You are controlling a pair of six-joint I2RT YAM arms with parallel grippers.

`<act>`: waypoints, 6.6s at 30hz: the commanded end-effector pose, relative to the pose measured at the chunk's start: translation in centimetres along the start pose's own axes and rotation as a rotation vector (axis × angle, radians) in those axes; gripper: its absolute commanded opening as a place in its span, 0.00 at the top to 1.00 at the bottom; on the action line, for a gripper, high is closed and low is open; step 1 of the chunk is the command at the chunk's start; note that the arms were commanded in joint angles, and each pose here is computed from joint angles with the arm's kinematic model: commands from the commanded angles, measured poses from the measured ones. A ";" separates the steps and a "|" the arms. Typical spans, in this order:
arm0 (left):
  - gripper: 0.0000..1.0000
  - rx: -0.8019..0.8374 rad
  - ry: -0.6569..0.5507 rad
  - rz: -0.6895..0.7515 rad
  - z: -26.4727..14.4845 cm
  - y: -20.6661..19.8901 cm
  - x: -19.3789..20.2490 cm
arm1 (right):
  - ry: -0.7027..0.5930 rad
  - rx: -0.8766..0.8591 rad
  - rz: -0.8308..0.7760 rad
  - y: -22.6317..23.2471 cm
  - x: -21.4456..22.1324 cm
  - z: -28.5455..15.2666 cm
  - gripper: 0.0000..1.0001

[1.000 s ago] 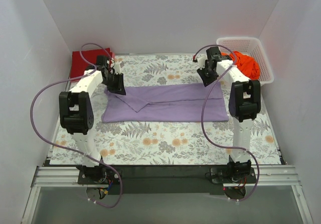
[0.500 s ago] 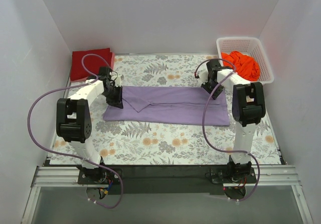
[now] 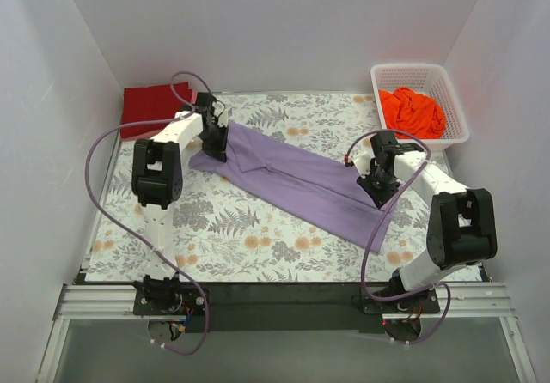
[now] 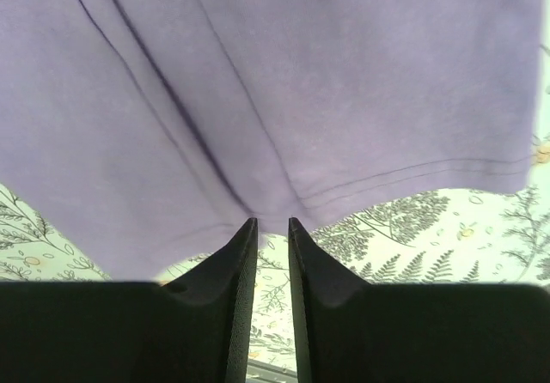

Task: Fold and stack the t-shirts
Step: Fold the tshirt

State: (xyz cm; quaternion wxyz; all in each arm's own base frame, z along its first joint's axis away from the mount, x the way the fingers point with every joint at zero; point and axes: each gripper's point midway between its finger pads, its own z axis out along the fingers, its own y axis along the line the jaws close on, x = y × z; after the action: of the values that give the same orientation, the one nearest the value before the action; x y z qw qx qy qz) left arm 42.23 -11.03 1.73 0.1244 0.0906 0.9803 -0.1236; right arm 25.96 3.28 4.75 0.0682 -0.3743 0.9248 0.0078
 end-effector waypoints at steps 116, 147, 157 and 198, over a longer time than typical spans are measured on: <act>0.84 0.197 -0.227 0.040 4.9 -6.3 -10.0 | -0.522 -0.165 0.129 -1.5 -34.0 7.7 0.82; 0.14 0.517 -0.677 0.766 -23.8 -16.4 2.8 | -0.930 -0.074 -0.623 10.7 -23.2 -21.9 0.02; 0.13 0.490 -0.531 1.039 -13.9 -14.9 19.0 | -0.627 -0.319 -0.880 23.1 -8.2 -7.8 0.11; 0.44 0.456 -0.406 1.288 -4.6 -14.7 25.1 | -0.510 -0.386 -0.900 25.9 -4.1 1.0 0.46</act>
State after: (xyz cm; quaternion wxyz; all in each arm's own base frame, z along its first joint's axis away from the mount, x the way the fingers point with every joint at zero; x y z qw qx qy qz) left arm 14.38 -19.57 2.17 0.3250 0.6371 0.6587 -0.2337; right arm 11.80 24.95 3.59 0.2345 -0.7297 0.6038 0.2192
